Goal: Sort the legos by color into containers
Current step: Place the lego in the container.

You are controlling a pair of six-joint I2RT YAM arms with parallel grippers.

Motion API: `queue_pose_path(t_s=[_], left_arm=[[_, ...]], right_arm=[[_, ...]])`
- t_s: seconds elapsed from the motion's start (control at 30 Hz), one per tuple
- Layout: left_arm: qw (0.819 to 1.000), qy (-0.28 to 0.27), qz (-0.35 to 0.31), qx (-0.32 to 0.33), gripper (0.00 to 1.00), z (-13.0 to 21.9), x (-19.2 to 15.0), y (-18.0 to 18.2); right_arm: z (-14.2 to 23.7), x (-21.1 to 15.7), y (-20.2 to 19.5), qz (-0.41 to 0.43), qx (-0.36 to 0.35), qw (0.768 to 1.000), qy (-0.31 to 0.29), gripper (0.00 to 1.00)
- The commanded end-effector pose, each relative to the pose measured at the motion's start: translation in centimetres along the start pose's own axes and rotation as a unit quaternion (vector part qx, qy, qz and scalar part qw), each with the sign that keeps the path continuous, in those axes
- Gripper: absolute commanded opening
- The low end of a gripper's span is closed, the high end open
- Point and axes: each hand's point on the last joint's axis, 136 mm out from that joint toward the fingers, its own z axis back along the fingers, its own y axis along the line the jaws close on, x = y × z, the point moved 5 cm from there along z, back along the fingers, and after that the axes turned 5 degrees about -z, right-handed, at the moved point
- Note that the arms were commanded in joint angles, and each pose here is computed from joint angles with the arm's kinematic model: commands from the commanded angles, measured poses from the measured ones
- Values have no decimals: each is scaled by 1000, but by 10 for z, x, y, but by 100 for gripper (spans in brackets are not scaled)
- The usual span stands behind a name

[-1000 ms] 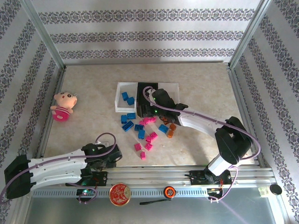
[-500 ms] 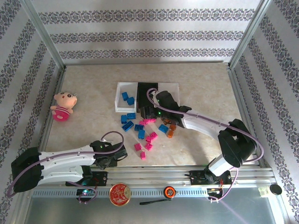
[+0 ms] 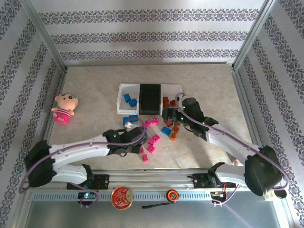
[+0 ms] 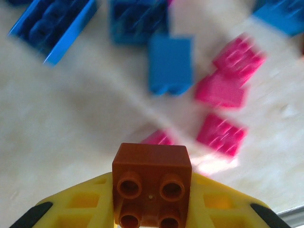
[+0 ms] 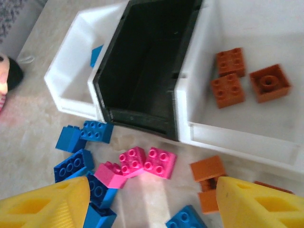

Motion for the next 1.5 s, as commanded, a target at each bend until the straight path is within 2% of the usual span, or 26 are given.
queue_pose_path(t_s=[0.0,0.17,0.37,0.53,0.7,0.8,0.93,1.07,1.17,1.33,1.47], left_arm=[[994,-77,-41,-66,17,-8,63,-35],[988,-107,-43,-102,16,-29,140,-60],[985,-133,-27,-109,16,-54,214,-67],[985,-125,-2,-116,16,-84,250,-66],[984,-118,-1,-132,16,-100,273,-83],[986,-117,0,-122,29,-109,281,-81],[983,-127,10,-133,52,-106,291,-81],[978,-151,7,-147,65,-80,302,-84],[970,-176,5,-169,75,-45,305,-83],[948,-242,12,-207,100,18,283,-68],[938,-264,26,-225,100,46,241,-46]], right_arm=[[17,-3,-15,-14,-30,999,-27,71],[36,-11,-29,-16,-57,997,-44,71],[48,-22,-39,-25,-64,996,-51,72],[49,-29,-41,-26,-56,997,-45,73],[51,-34,-43,-32,-56,997,-45,73],[50,-38,-44,-38,-53,997,-38,74],[47,-43,-45,-40,-52,998,-23,75],[42,-47,-46,-48,-50,998,-10,76],[37,-50,-46,-54,-53,997,2,76],[26,-60,-47,-54,-75,995,22,75],[13,-71,-46,-53,-88,994,47,75]])
